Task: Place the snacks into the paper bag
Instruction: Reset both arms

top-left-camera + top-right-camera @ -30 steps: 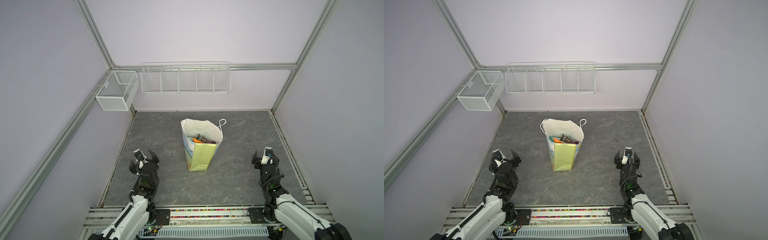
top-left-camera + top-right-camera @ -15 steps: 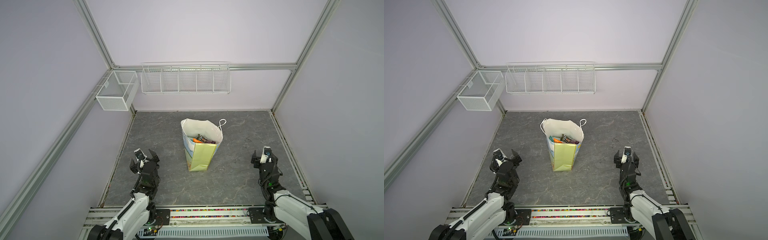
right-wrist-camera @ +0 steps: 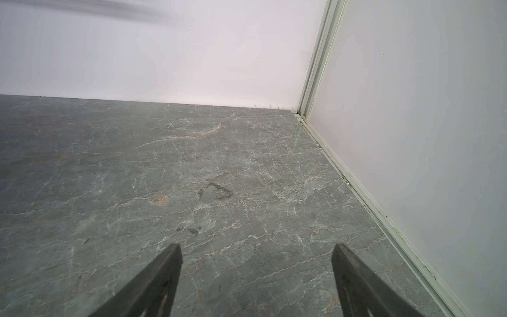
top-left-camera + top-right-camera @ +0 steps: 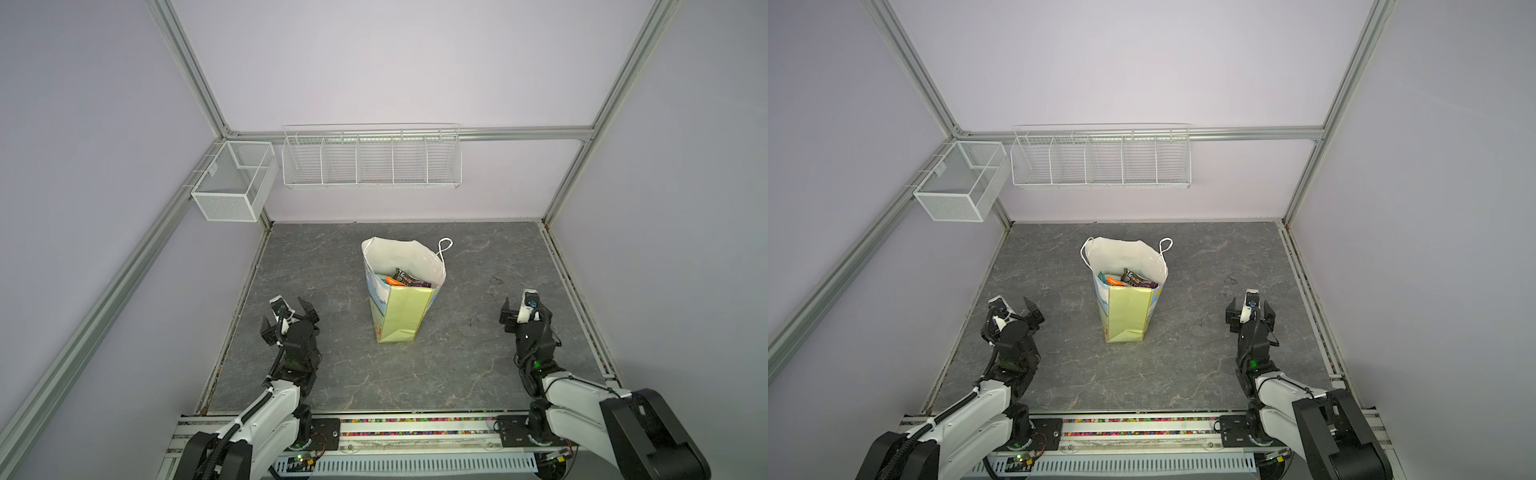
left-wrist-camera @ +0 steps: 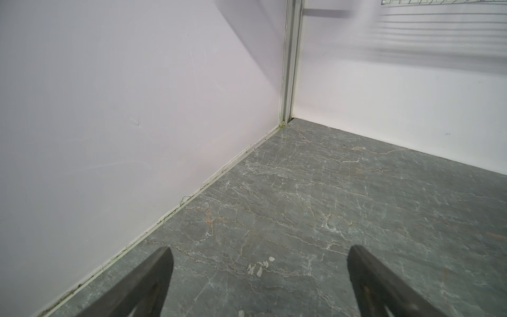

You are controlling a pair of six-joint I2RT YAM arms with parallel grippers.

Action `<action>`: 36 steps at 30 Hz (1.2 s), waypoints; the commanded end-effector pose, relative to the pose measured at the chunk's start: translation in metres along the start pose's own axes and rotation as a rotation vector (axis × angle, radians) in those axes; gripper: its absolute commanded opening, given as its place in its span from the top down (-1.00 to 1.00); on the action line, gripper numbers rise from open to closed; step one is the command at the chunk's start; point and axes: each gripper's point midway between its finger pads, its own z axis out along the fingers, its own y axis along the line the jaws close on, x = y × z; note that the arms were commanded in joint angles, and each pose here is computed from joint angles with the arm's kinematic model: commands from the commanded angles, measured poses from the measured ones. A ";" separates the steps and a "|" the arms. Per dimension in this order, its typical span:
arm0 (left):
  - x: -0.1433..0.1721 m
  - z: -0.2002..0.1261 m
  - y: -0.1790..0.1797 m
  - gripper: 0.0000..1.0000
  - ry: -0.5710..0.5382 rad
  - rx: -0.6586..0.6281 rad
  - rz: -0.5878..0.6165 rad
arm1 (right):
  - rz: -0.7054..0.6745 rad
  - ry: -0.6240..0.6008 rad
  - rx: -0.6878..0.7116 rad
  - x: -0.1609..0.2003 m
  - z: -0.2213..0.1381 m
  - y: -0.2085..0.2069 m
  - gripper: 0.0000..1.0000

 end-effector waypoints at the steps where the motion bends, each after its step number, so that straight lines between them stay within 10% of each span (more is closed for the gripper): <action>1: -0.008 0.002 0.001 -1.00 -0.031 -0.013 -0.020 | 0.023 -0.064 0.005 -0.019 0.005 0.000 -0.77; 36: -0.009 0.017 0.005 -1.00 -0.119 -0.044 -0.061 | -0.021 -0.115 0.056 -0.018 0.021 -0.004 -0.77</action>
